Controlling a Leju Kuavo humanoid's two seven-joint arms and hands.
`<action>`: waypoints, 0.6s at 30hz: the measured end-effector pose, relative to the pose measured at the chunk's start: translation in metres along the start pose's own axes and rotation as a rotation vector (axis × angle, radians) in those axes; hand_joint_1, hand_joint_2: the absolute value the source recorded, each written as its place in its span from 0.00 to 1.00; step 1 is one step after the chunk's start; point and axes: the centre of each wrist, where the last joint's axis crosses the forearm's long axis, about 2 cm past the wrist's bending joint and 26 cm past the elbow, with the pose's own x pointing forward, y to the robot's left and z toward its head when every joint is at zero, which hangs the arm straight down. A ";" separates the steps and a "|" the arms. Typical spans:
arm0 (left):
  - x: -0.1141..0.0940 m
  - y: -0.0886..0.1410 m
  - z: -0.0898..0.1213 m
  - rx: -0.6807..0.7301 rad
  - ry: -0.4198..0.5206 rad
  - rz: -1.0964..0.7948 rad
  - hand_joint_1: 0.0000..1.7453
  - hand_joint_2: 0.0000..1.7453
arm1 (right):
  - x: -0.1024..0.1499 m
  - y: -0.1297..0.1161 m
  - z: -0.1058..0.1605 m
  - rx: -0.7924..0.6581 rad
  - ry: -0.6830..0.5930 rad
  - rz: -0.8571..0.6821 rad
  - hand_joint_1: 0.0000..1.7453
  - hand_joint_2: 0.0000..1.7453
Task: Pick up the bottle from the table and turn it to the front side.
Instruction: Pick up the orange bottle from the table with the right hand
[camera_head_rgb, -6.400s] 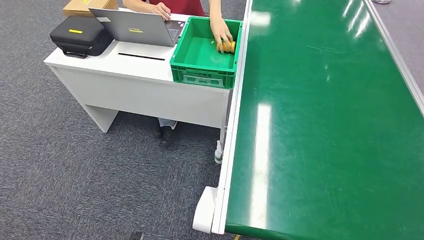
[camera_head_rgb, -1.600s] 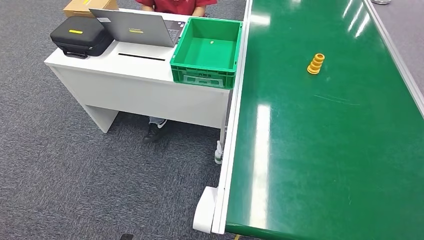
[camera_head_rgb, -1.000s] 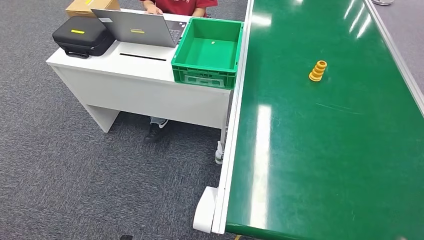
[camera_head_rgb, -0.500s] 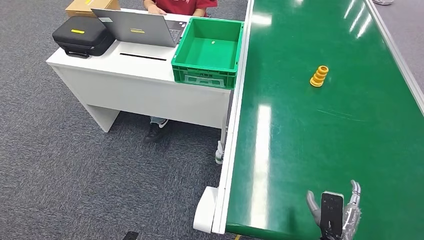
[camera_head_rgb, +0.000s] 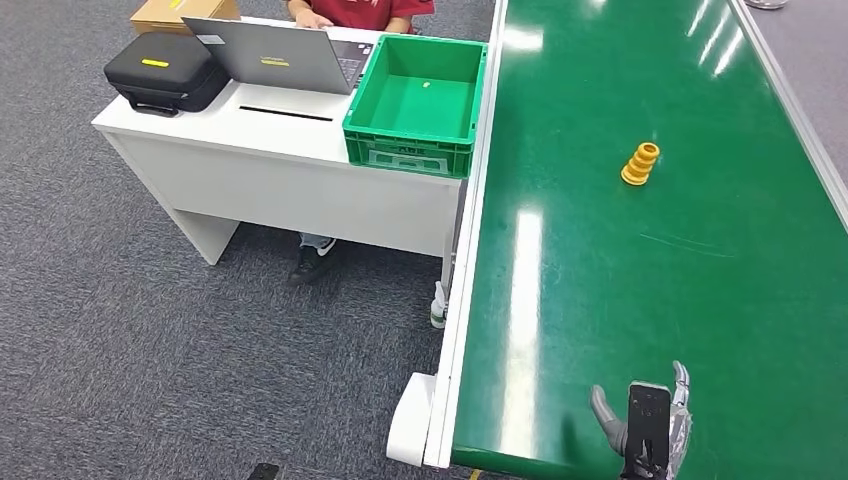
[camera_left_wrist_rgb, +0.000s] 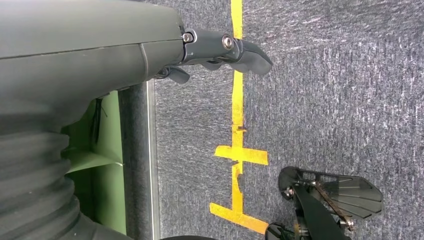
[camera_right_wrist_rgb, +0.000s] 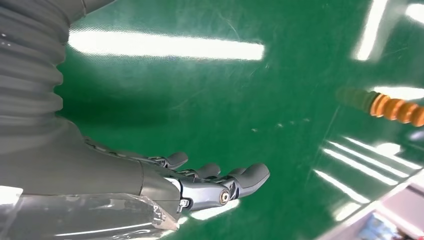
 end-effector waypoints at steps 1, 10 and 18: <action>0.000 0.000 0.000 -0.001 0.000 -0.001 0.00 1.00 | -0.001 -0.001 0.000 -0.009 0.009 -0.006 0.00 1.00; 0.001 -0.002 0.000 -0.005 -0.001 -0.013 0.00 1.00 | -0.013 -0.013 0.001 -0.103 0.057 -0.010 0.00 1.00; 0.002 -0.006 0.001 -0.013 0.003 -0.032 0.00 1.00 | -0.023 -0.022 0.001 -0.160 0.126 -0.008 0.00 1.00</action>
